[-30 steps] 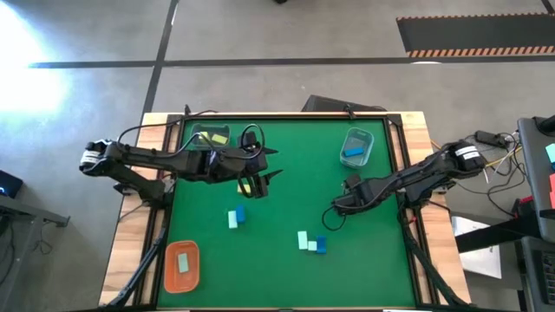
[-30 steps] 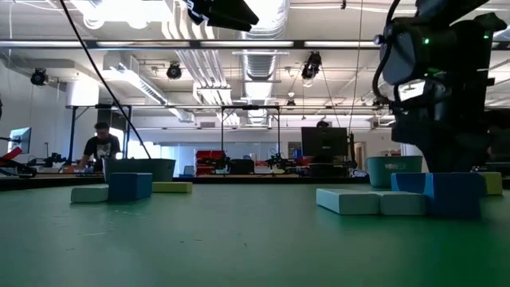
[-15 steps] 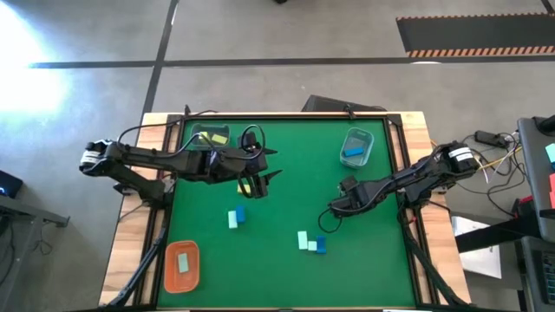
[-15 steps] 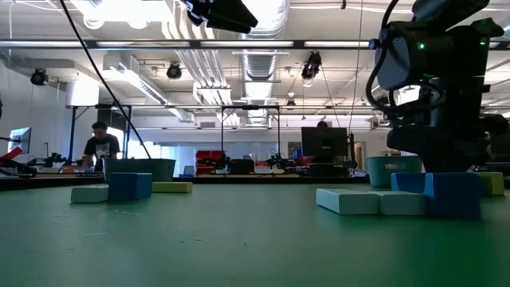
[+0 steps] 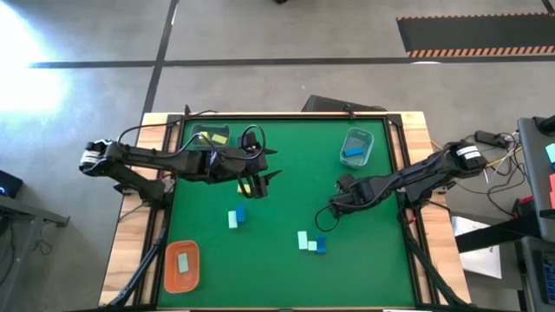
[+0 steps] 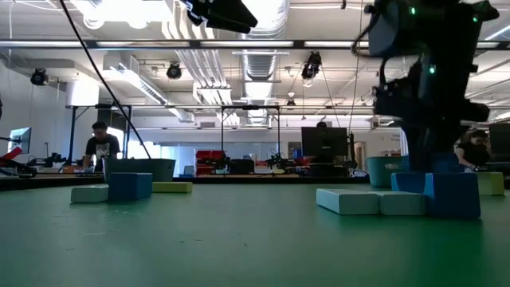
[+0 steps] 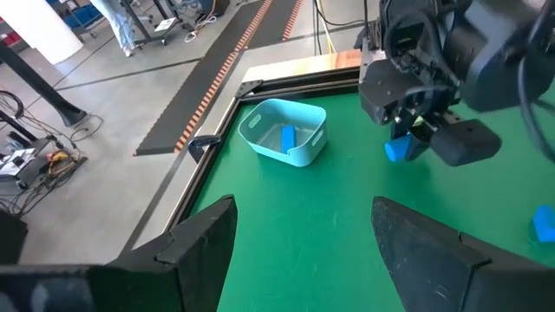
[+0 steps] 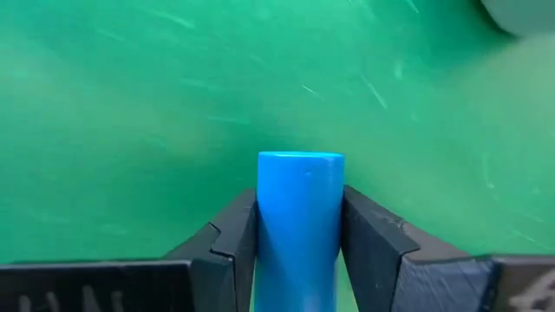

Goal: Sort & place blocks by color
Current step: Put the blue block into the light blue bin

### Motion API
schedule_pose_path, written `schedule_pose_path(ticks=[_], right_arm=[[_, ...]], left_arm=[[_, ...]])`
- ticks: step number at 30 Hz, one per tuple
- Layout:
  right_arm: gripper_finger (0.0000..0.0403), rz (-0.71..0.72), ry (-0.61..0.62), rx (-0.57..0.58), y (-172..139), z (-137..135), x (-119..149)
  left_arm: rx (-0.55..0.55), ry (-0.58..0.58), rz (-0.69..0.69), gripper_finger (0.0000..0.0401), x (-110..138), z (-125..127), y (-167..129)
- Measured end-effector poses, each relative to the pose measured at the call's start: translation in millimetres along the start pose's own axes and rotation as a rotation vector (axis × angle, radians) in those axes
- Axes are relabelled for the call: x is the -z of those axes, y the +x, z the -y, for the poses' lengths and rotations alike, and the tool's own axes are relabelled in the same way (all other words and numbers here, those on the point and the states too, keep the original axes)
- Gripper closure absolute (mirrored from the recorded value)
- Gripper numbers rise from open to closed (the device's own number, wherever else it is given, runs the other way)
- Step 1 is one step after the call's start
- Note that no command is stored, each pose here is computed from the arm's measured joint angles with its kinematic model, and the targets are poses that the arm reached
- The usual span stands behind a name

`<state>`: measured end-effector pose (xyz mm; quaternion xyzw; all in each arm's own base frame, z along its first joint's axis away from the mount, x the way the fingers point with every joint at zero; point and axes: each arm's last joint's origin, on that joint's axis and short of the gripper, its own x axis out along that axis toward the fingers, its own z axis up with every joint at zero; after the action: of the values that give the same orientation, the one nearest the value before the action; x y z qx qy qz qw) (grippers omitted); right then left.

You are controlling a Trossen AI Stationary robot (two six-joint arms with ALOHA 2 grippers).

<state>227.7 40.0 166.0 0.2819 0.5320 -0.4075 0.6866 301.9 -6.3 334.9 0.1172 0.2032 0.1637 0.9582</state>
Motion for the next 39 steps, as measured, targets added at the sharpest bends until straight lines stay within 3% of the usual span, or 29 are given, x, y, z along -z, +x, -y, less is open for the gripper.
schedule_pose_path(ticks=[10,20,28,39], right_arm=[[0.0285,0.106,-0.151,-0.205,-65.8,-16.0,-29.5],[0.0285,0.151,-0.301,-0.103,-112.2,-6.8,-75.7],[0.0285,0.151,-0.333,-0.012,-111.1,23.1,-110.1],[0.0281,0.052,-0.471,0.135,-74.2,82.1,-153.6]], left_arm=[[-0.001,-0.01,0.005,0.015,-0.6,-0.5,-0.6],[-0.001,-0.011,0.004,0.015,-0.5,-0.5,-0.6],[-0.001,-0.013,0.004,0.015,-0.5,-0.5,-0.6],[-0.001,-0.035,0.004,0.015,-0.6,-0.5,-0.7]])
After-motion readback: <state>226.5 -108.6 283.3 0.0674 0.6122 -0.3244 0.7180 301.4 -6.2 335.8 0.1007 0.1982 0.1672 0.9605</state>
